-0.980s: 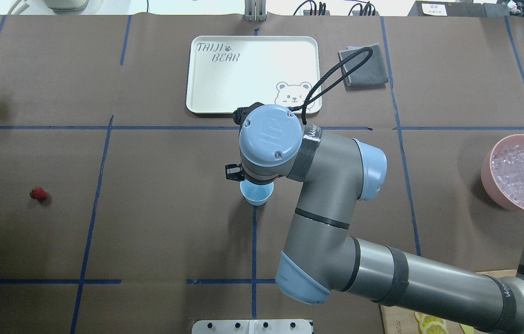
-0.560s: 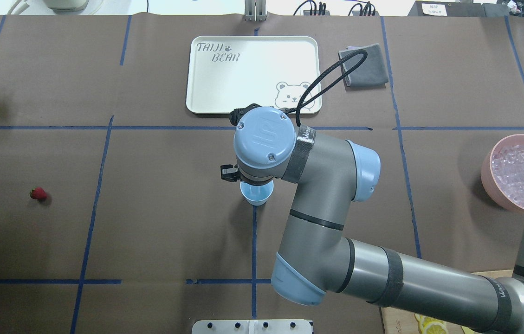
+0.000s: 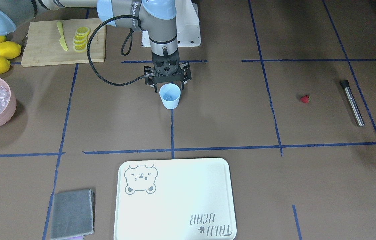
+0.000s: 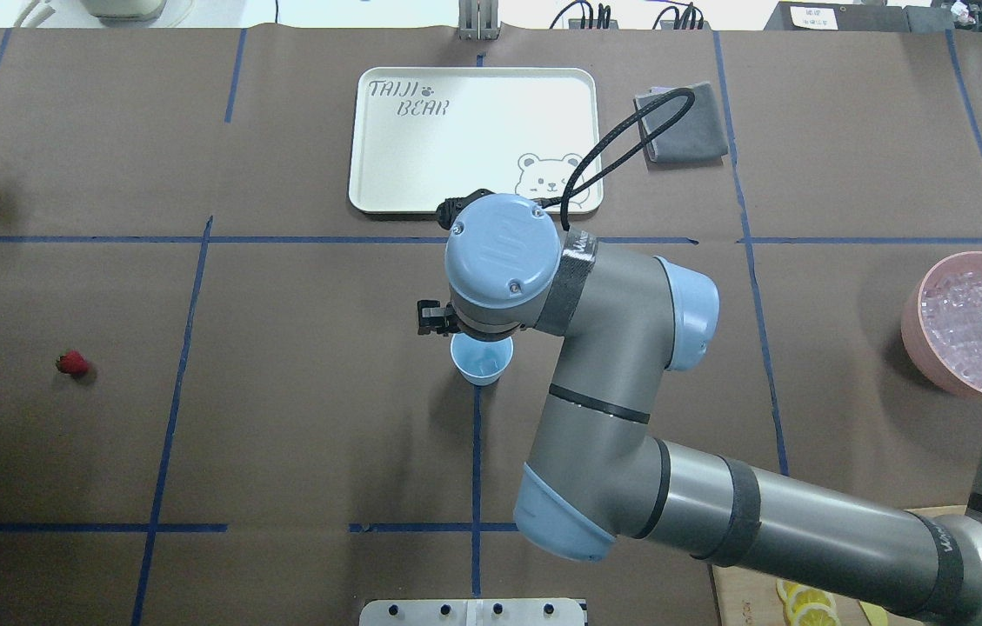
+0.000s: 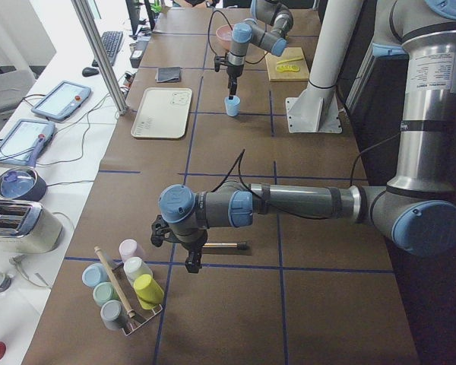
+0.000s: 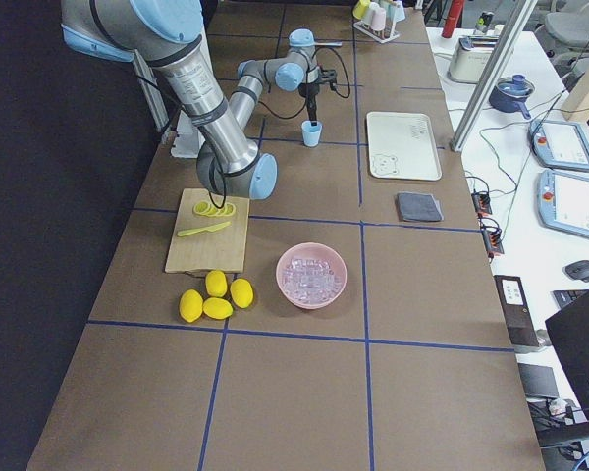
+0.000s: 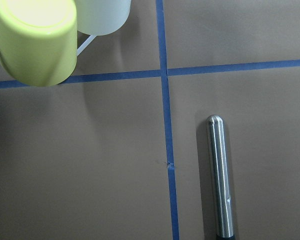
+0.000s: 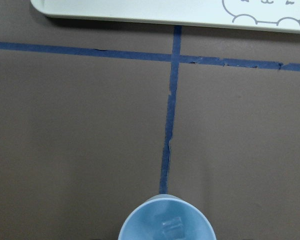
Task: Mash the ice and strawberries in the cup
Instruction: 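Open the right gripper to drop the ice cube into the cup, then move the right gripper back to the pink bowl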
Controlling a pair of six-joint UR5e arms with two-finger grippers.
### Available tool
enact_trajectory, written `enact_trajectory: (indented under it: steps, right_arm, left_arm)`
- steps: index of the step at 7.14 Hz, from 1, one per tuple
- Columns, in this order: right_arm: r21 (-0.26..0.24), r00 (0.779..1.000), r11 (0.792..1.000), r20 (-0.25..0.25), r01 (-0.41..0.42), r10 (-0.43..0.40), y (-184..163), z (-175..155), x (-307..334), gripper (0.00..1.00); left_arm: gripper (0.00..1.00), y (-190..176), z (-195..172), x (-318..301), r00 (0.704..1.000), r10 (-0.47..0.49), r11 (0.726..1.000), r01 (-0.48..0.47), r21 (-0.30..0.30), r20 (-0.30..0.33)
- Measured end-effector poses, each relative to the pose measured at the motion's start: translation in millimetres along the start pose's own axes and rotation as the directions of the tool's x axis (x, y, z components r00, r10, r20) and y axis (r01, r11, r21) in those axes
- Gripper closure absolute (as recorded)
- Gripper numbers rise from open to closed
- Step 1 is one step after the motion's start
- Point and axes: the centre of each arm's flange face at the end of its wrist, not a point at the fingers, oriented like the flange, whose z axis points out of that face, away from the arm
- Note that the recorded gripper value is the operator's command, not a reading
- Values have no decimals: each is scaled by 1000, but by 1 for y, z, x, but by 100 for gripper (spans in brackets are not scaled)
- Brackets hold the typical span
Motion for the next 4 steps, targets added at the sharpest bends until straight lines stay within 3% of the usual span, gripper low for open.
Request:
enact_trajectory:
  steps: [2,4]
  right_arm:
    - [-28,1000,999,-21,-17,17,-39,-2,74,2]
    - [-64,998,997,-24,50,-51,-77,-26,205,2]
  left_arm:
    - [0,0,0,0,1000,-1,1000,1,-1,0]
    - [0,0,0,0,1000,0,1000,0,-1,0]
